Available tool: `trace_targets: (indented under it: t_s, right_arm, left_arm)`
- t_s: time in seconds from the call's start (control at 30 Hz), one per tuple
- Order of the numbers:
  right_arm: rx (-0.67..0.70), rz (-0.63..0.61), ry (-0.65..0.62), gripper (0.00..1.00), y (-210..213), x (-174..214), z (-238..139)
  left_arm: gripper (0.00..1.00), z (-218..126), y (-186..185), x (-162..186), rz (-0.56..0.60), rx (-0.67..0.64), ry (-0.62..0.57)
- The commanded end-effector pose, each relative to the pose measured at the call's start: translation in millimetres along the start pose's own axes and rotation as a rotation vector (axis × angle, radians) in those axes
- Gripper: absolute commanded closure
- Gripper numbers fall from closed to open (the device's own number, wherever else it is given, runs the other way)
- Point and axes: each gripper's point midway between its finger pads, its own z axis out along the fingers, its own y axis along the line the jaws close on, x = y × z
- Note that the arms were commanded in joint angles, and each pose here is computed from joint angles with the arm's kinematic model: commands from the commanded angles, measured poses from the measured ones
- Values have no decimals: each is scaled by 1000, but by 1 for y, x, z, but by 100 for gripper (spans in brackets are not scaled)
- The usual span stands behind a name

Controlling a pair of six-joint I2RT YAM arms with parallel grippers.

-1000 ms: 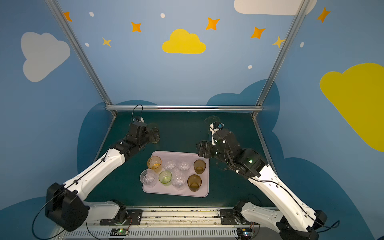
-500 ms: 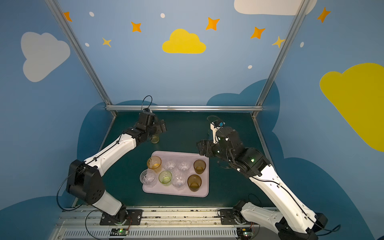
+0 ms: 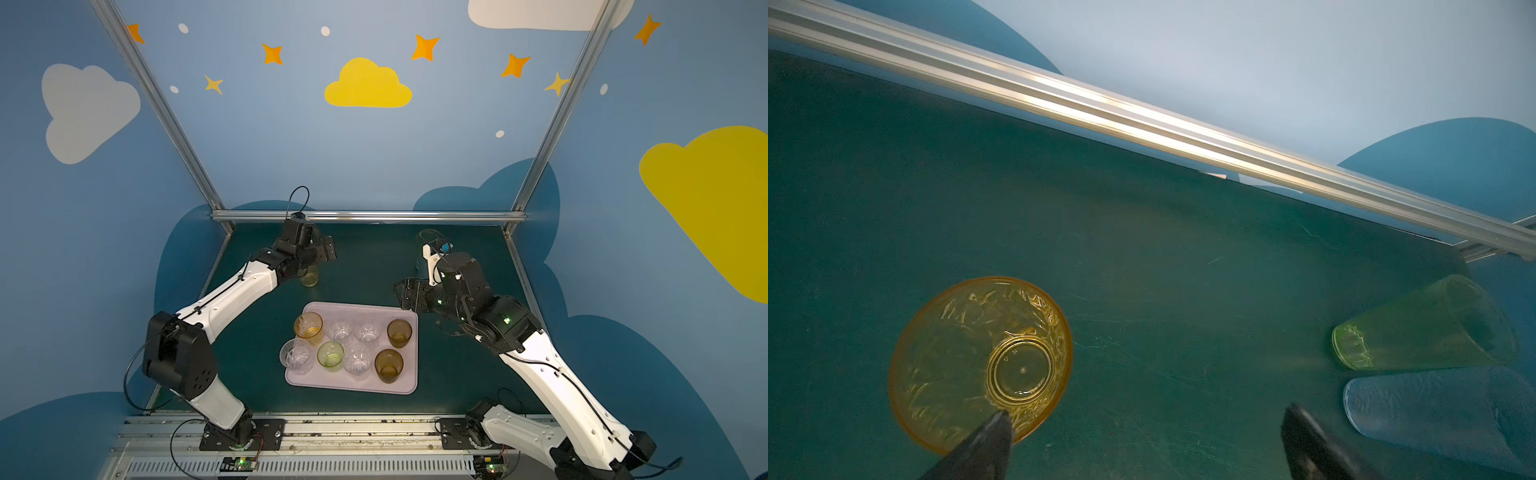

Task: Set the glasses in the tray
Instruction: 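Lower the left gripper onto the tall amber glass rim and close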

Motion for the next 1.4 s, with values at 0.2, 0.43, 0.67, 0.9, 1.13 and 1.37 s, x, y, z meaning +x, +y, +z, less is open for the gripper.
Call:
trace_targets:
  t_s: [0.2, 0.43, 0.67, 0.9, 1.13, 1.37]
  right_arm:
    - [-5, 8, 6, 16, -4, 2, 0]
    - [42, 10, 16, 16, -15, 1, 11]
    - [32, 42, 15, 16, -20, 5, 12]
    - [-6, 57, -21, 16, -22, 8, 3]
    - [-18, 65, -10, 16, -22, 12, 3]
    - [-15, 70, -10, 16, -24, 12, 4]
  left_arm:
    - [0, 17, -3, 4, 28, -6, 49]
    - [0, 25, -6, 5, 37, -5, 64]
    - [0, 38, -2, 8, 78, -36, 90]
    - [0, 54, 4, 13, 98, -59, 130]
    - [0, 66, 11, 16, 121, -88, 156]
    - [6, 72, 18, 21, 147, -130, 187]
